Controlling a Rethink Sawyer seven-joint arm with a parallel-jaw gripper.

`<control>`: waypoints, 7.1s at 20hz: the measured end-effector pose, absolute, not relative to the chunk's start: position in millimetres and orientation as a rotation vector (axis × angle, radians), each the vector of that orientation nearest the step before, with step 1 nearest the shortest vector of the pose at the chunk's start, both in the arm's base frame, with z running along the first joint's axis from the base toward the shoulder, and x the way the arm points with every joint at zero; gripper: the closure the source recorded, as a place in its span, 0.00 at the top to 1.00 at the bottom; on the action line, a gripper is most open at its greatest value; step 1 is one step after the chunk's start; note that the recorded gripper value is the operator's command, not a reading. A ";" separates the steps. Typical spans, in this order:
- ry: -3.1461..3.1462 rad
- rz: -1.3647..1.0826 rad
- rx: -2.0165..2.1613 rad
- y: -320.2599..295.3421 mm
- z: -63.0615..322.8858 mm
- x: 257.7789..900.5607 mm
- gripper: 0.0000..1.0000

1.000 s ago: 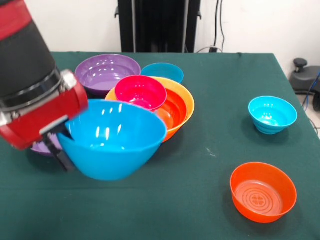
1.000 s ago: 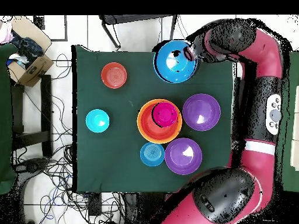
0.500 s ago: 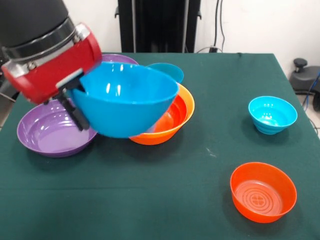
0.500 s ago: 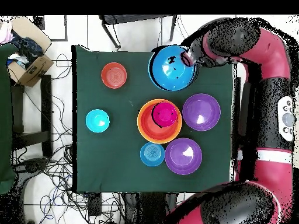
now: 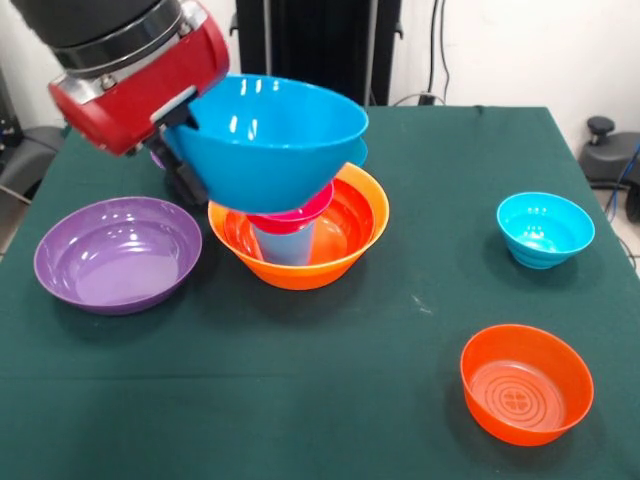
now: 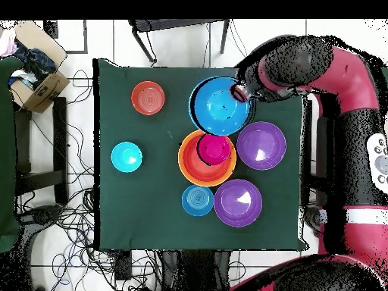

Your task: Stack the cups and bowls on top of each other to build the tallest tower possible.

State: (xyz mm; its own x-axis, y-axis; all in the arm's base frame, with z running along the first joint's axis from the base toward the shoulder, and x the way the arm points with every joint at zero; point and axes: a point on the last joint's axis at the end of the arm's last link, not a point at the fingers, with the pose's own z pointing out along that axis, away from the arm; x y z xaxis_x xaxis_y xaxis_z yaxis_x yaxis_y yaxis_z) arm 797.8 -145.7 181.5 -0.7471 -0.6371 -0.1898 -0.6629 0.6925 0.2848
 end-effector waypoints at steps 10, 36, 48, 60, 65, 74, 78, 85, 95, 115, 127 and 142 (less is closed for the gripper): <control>2.845 0.552 -1.165 -133.8 181.5 764.8 0.00; 2.787 0.493 -1.183 -111.5 169.5 757.4 0.00; 2.793 0.516 -1.209 -102.2 158.2 745.0 0.00; 2.824 0.505 -1.191 -113.2 151.7 739.5 0.00; 2.835 0.500 -1.186 -116.9 149.4 737.5 0.00; 2.837 0.483 -1.173 -120.9 146.8 737.3 0.00; 2.833 0.474 -1.170 -121.1 146.4 738.2 0.00; 2.826 0.455 -1.166 -121.5 143.3 738.2 0.00; 2.840 0.434 -1.159 -128.1 138.4 735.1 0.00; 2.894 0.462 -1.211 -122.2 116.4 700.9 0.00; 2.875 0.411 -1.214 -121.3 118.3 700.6 0.00; 2.877 0.402 -1.222 -121.8 117.0 699.7 0.00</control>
